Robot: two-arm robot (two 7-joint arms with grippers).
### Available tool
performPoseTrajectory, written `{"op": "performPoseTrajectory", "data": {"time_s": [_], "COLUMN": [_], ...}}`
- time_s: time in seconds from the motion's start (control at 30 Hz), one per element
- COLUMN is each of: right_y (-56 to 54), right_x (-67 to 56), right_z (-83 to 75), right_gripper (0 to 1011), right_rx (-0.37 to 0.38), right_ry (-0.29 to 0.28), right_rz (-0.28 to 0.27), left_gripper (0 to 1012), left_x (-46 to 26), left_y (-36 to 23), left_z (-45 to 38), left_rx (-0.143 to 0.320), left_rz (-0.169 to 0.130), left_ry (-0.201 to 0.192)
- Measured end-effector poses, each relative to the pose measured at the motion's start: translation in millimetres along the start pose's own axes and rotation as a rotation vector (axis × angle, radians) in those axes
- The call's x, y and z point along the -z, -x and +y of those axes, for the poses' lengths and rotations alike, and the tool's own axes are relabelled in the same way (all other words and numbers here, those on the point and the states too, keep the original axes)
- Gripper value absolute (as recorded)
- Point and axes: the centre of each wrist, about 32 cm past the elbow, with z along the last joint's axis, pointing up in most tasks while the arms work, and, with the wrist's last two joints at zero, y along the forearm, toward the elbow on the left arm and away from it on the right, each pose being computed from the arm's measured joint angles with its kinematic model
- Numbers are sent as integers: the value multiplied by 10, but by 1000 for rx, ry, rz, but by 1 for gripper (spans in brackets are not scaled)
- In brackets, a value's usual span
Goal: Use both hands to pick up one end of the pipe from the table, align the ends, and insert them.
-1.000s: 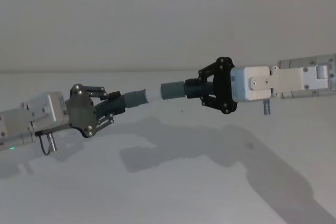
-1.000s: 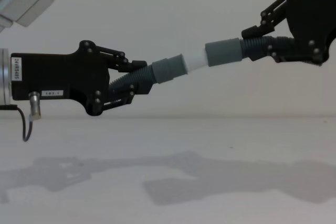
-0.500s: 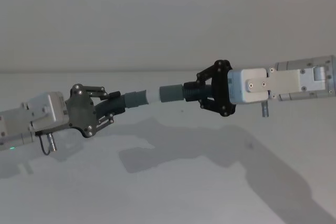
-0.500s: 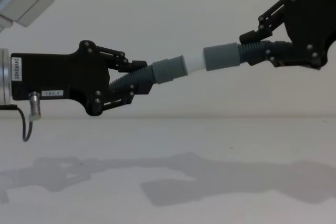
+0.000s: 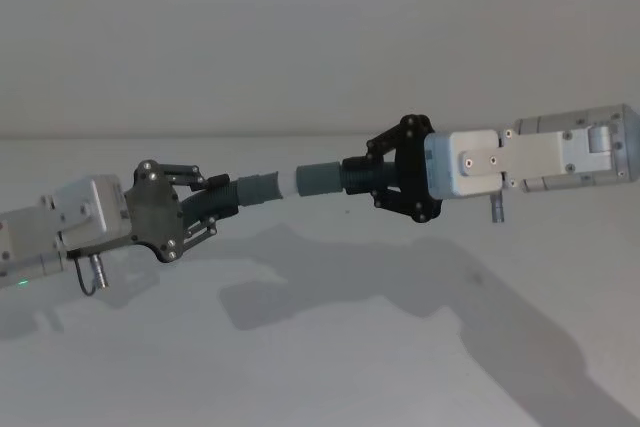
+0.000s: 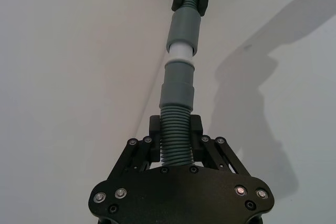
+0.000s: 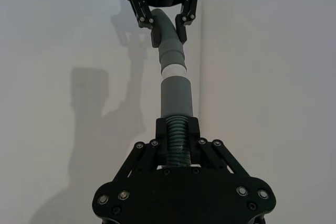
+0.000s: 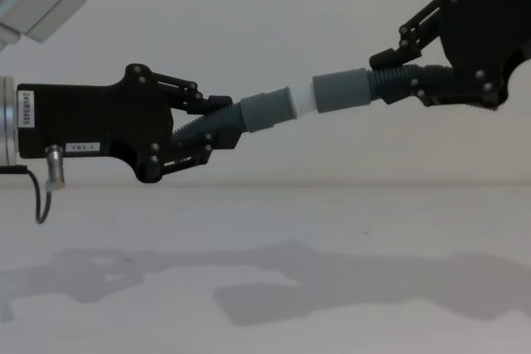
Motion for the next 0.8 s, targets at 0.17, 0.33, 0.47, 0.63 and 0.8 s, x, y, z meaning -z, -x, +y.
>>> {"op": "performPoseTrajectory", "data": {"time_s": [0.17,0.33,0.47,0.63,0.8], "right_y": [-8,-10,-13,-14,-16], "right_x": [-16,-24,-31,-38,-42], "right_z": [27,44,55,65,69], "right_gripper": [204,204,204,204,204], "right_rx": [-4,-7,-8,-10,-11], "right_ry": [-1,-2,-2,-3,-3], "right_rz": [2,4,5,5,6], "left_gripper": [290,290,290,290,290], "left_x": [0,0,0,0,0], "left_y": [0,0,0,0,0], "left_z": [0,0,0,0,0], "left_rx": [0,0,0,0,0], "left_rz": [0,0,0,0,0], "left_ry": [0,0,0,0,0]}}
